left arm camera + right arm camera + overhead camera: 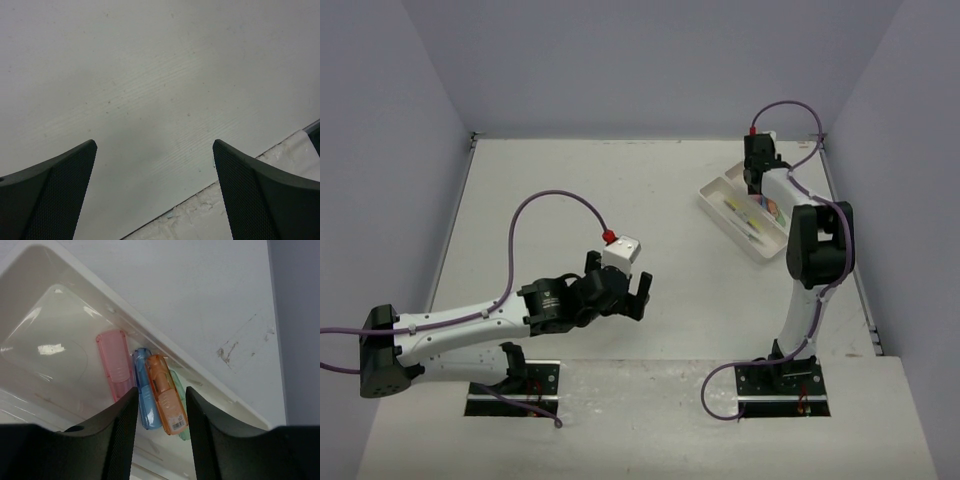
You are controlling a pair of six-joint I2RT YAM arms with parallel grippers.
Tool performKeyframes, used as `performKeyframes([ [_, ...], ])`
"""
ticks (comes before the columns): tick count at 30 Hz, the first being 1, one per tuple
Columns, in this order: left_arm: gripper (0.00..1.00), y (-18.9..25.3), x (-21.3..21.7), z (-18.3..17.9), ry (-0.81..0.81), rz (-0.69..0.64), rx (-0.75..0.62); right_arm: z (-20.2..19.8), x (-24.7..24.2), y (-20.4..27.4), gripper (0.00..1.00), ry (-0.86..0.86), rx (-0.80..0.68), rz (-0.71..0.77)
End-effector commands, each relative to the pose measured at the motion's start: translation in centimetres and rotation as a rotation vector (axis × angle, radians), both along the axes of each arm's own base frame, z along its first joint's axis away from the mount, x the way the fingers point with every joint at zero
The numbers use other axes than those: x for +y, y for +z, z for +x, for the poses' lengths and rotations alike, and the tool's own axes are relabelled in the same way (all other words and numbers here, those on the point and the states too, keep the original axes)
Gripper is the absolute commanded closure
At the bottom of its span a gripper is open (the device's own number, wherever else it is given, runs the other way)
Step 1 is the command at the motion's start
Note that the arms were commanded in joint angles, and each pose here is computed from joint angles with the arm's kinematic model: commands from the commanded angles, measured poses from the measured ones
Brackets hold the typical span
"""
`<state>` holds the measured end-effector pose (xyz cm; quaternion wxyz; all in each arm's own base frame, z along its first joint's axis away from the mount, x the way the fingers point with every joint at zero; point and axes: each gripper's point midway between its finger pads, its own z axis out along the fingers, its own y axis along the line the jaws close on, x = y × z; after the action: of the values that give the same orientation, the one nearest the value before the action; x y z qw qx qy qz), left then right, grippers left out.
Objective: Sort the stationery into containers
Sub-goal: Place the stationery in the storage box, then reset both arms
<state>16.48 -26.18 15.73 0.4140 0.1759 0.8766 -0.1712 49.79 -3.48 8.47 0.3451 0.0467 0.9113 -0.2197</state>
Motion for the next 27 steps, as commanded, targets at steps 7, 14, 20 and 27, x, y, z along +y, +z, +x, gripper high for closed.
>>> performKeyframes([
  [7, 0.0, 3.0, 3.5, 9.3, 0.345, 0.032, -0.062, -5.6, 4.6, 15.1, 0.43, 0.015, -0.31, 0.257],
  [14, 0.0, 10.0, 7.7, 15.1, 0.512, -0.052, -0.142, -16.4, 7.9, 22.7, 0.01, 0.17, -0.502, 0.448],
  [20, 0.0, 14.4, 13.0, 14.3, 0.634, -0.05, -0.268, -24.1, 6.9, 25.4, 0.01, 0.225, -0.592, 0.48],
  [27, 0.0, 19.0, 16.4, 10.4, 0.603, -0.149, -0.389, -28.5, 7.3, 24.3, 0.01, 0.299, -0.581, 0.529],
])
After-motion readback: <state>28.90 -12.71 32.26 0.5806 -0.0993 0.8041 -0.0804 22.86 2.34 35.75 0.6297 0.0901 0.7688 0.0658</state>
